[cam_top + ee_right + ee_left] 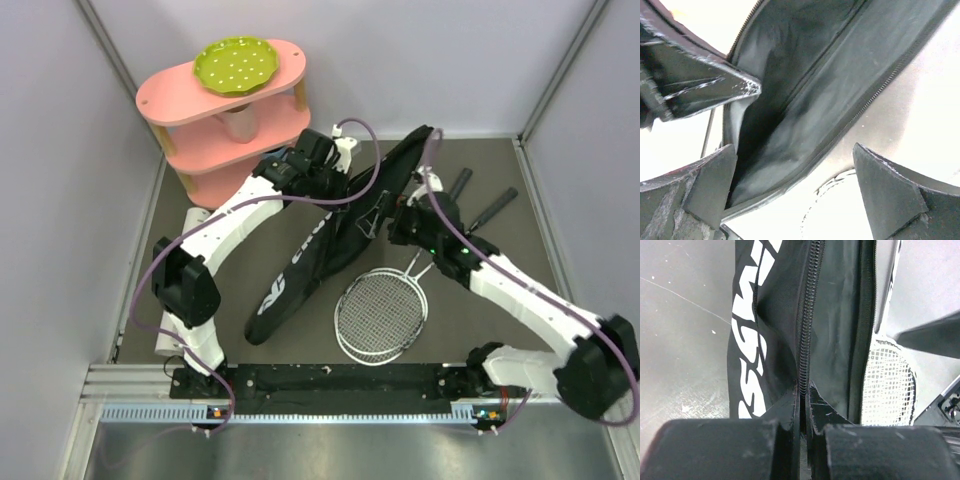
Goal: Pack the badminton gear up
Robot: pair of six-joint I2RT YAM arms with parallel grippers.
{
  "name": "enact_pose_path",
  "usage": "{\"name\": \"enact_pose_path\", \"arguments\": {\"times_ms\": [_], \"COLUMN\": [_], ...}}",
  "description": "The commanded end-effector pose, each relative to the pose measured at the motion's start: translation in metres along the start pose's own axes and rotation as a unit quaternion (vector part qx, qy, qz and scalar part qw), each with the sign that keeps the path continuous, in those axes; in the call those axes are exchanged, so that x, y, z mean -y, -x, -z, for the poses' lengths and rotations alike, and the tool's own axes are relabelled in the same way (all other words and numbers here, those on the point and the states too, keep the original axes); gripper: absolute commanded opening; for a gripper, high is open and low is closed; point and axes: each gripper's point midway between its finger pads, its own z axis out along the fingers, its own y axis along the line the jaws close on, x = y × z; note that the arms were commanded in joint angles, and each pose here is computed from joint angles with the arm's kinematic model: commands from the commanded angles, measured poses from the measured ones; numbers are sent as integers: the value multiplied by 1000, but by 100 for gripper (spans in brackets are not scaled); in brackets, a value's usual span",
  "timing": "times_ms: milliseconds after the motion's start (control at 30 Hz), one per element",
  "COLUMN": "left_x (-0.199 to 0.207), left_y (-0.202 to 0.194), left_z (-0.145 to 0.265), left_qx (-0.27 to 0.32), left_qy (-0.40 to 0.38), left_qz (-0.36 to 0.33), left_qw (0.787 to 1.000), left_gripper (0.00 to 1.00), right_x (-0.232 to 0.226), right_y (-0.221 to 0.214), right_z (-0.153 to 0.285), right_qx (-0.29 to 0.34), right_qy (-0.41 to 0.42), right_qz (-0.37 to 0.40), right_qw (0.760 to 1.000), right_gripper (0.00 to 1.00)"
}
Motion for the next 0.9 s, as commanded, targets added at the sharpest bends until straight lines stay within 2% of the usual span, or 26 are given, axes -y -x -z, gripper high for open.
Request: {"name": "enact_pose_path", "arguments": {"times_ms": [0, 100, 133, 167, 267, 333, 367, 400, 433, 533, 600, 667, 700, 867], "left_x": [-2, -5, -6, -7, -10, -11, -12, -12, -12, -11, -11, -10, -9, -8], "left_y": [36, 38, 38, 37, 33, 33, 31, 29, 29, 29, 29, 32, 31, 30], "left_z": [11, 11, 11, 10, 6, 6, 5, 5, 4, 5, 6, 9, 9, 11], "left_qx": [77, 83, 83, 81, 75, 75, 73, 72, 73, 76, 77, 82, 82, 82], "left_qy": [9, 16, 22, 23, 27, 30, 31, 31, 30, 25, 21, 19, 16, 11], "left_qz": [6, 13, 15, 17, 19, 19, 21, 22, 22, 25, 27, 26, 26, 24], "left_qw": [997, 996, 996, 996, 997, 997, 997, 997, 997, 997, 996, 996, 996, 996], "left_gripper": [0, 0, 0, 0, 0, 0, 0, 0, 0, 0, 0, 0, 0, 0], "right_x": [20, 70, 87, 99, 128, 137, 140, 147, 146, 166, 180, 190, 196, 214], "right_y": [27, 25, 32, 33, 33, 27, 27, 31, 33, 31, 27, 29, 17, 19], "right_z": [52, 67, 76, 80, 84, 73, 66, 61, 53, 30, 13, 1, -10, -29], "right_qx": [62, 97, 131, 140, 127, 95, 86, 81, 70, 32, 8, 0, -27, -50], "right_qy": [-38, -137, -178, -203, -262, -264, -259, -254, -239, -257, -271, -264, -256, -273], "right_qz": [-3, -55, -76, -82, -102, -127, -131, -130, -121, -104, -103, -106, -116, -122], "right_qw": [997, 984, 972, 966, 951, 952, 953, 955, 961, 960, 957, 959, 959, 953], "right_gripper": [99, 99, 99, 99, 99, 99, 94, 83, 79, 63, 47, 38, 38, 37]}}
